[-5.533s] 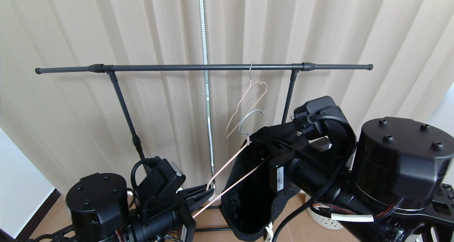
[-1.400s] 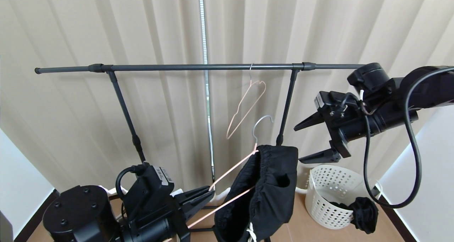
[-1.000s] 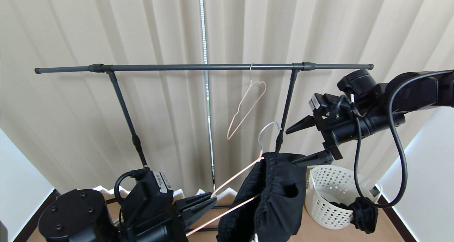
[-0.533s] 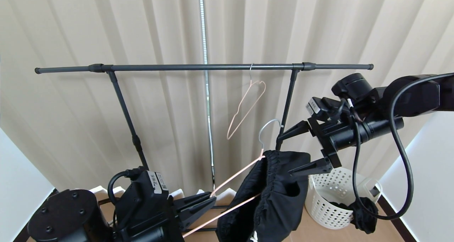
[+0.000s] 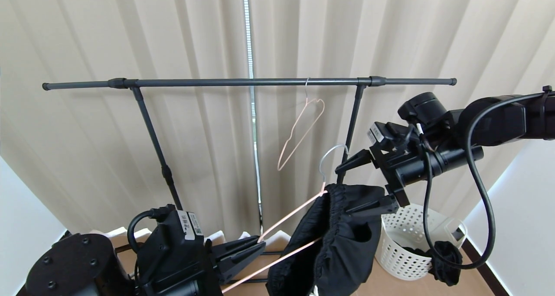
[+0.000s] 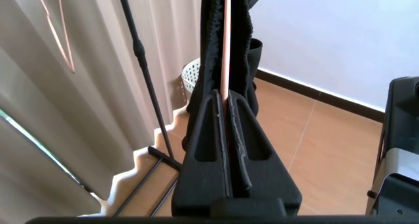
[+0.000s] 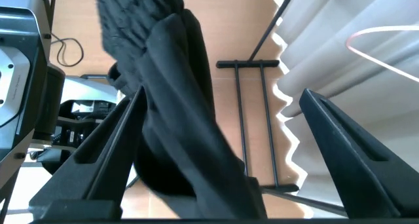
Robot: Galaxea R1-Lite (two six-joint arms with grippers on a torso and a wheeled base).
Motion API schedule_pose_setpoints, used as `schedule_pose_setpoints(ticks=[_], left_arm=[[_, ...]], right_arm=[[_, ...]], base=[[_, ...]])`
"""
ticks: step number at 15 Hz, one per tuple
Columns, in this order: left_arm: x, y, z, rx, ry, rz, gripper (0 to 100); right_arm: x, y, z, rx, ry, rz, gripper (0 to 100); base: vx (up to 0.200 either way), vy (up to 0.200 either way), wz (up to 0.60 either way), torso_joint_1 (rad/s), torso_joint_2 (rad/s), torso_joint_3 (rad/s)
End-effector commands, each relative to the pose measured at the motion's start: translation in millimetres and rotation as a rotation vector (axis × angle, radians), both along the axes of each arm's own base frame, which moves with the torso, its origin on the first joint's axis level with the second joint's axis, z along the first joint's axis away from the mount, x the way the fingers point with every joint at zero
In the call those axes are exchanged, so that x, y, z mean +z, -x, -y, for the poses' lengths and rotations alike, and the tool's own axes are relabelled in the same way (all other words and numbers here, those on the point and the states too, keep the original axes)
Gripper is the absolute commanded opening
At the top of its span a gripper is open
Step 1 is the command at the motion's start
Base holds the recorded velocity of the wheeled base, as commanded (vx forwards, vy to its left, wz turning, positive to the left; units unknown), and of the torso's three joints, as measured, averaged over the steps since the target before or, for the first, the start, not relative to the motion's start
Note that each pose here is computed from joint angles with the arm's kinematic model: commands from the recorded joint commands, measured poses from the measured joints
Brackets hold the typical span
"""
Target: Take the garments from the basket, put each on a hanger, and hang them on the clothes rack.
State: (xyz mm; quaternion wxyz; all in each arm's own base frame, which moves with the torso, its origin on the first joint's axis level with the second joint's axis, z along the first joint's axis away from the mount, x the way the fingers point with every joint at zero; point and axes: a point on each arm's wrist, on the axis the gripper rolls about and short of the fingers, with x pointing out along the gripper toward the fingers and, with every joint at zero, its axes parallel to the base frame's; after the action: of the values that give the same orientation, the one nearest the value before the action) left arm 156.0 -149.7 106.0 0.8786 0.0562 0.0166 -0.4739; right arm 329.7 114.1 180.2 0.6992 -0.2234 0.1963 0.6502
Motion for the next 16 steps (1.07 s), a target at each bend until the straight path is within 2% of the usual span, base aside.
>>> schedule_pose_setpoints(ticks=[1,7,8,12,16], left_arm=[[0.1,0.8,0.6,-0.005,0.000,0.001,0],[0.0,0.5,0.9,-0.005,0.000,0.001,0],[0.0,0.5,0.9,-0.003,0.000,0.001,0],[-0.1,-0.3,0.7,0.000,0.001,0.000,0],[-2.6,-7.4,-2.3,0.028,-0.002,-0.011,0]], right_arm=[[-7.1,-2.2,-6.8,0.015,0.004,-0.017,100],[-14.3,1.2,-18.3,0.049,0.008,-0.035,100],[-14.8,3.3,-19.2,0.053,0.010,-0.038,0],[-16.0,8.3,-19.8,0.061,0.011,-0.052,0],[1.5,22.5,-14.7,0.053,-0.002,-0.027,0]], base=[[0.000,0.000,0.00,0.000,0.00,0.000],[0.000,0.000,0.00,0.000,0.00,0.000],[0.000,0.000,0.00,0.000,0.00,0.000],[0.000,0.000,0.00,0.000,0.00,0.000],[0.000,0.000,0.00,0.000,0.00,0.000]])
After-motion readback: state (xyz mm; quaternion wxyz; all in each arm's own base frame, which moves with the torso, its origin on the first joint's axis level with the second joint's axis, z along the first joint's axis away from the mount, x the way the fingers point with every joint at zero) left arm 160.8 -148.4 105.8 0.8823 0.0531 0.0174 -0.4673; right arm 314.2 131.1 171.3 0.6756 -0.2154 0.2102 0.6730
